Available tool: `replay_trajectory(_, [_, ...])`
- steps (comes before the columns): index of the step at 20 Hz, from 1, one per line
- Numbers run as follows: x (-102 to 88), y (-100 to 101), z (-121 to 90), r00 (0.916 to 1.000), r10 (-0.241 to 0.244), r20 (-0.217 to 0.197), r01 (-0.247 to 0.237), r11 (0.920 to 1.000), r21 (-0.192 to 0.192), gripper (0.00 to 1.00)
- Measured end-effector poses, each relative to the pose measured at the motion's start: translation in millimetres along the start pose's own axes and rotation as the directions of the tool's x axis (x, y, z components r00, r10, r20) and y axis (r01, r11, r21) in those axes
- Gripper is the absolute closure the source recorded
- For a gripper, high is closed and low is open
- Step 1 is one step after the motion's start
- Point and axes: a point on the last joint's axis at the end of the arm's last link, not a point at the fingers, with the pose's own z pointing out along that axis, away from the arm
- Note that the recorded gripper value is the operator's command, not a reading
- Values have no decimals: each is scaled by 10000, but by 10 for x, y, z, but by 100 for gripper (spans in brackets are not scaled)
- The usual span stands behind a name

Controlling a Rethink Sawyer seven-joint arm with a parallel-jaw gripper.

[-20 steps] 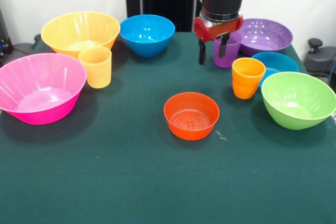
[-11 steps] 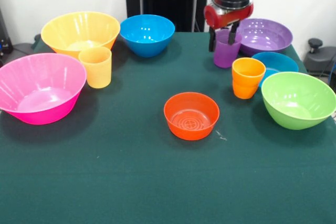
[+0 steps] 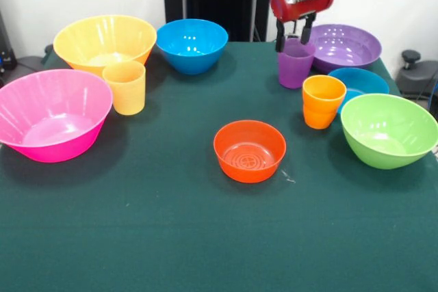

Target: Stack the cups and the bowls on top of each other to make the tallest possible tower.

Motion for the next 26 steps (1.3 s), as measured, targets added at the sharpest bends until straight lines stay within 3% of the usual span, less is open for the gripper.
replay_trajectory(10, [90, 114, 362, 9968, 590, 530, -568, 9975, -423, 0])
replay_trajectory(14, [23, 203, 349, 9944, 796, 701, -760, 9958, -515, 0])
replay_trajectory(21, [-98, 362, 290, 9892, 1327, 620, -1276, 9886, -800, 0])
replay_trajectory(26, [-140, 478, 280, 9886, 1401, 555, -1348, 9868, -899, 0])
